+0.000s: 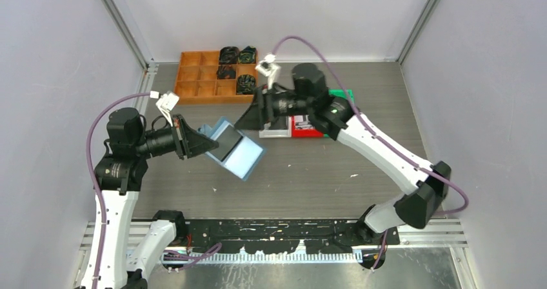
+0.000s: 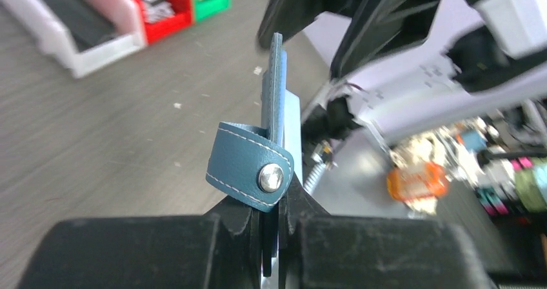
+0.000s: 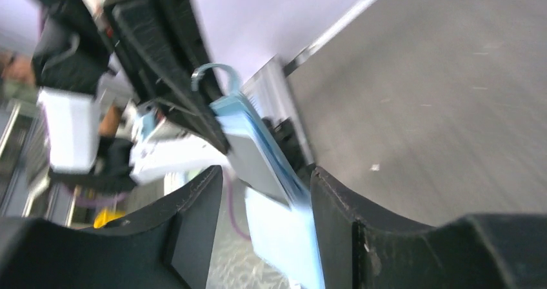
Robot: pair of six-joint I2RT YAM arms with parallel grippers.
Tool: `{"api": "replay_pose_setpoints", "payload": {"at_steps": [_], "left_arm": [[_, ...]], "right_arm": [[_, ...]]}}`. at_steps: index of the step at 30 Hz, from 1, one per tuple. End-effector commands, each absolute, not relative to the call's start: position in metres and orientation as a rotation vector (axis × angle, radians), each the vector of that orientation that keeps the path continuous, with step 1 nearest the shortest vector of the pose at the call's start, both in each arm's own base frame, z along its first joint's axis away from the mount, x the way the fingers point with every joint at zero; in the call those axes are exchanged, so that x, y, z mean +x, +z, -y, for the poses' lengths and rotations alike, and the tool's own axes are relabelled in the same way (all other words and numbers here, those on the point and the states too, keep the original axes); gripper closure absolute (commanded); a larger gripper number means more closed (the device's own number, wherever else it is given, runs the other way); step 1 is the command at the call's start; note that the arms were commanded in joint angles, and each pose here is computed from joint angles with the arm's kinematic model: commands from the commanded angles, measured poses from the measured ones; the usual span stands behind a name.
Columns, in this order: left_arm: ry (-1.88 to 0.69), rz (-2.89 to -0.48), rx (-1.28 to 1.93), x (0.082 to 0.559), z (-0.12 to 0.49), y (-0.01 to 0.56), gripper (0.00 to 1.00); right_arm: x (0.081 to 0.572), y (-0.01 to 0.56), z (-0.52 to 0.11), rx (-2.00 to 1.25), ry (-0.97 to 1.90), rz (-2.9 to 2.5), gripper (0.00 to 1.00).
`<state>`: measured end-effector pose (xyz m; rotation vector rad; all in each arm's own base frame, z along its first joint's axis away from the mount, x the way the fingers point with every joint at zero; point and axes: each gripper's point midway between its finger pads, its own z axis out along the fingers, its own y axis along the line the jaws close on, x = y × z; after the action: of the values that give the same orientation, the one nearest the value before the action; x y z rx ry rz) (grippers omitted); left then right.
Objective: Take the credit cards out of the card holder
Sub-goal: Remove the credit card from the card holder.
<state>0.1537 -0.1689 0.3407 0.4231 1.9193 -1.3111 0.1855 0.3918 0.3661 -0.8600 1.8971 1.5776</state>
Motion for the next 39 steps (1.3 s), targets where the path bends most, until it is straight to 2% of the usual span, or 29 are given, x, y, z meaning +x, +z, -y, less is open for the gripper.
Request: {"api": "replay_pose_setpoints", "payload": {"at_steps": [1, 4, 9, 15, 31, 39], "left_arm": [[-1.047, -1.875, 0.244, 0.203, 0.147, 0.344, 1.0], [-1.023, -1.862, 0.178, 0.212, 0.143, 0.347, 1.0], [-1.076, -1.829, 0.148, 0.217, 0.147, 0.356, 1.0], [-1.137, -1.801, 0.151, 0.216, 0.152, 0.368, 1.0], [-1.243, -1.718, 0.178, 0.204, 0.161, 0.402, 1.0], [-1.295, -1.7, 0.186, 0.194, 0.164, 0.411, 1.0]], "right_arm": [[0.225, 0.452, -0.341, -0.417, 1.504, -1.645, 0.41], [0.22, 0.449, -0.336, -0.325, 1.581, -1.635, 0.42], [0.195, 0.438, -0.355, -0.295, 1.87, -1.632, 0.45], [0.185, 0.419, -0.381, -0.308, 1.984, -1.685, 0.49], [0.193, 0.378, -0.396, -0.282, 1.943, -1.844, 0.51], [0.199, 0.384, -0.402, -0.269, 1.963, -1.818, 0.52]]}}
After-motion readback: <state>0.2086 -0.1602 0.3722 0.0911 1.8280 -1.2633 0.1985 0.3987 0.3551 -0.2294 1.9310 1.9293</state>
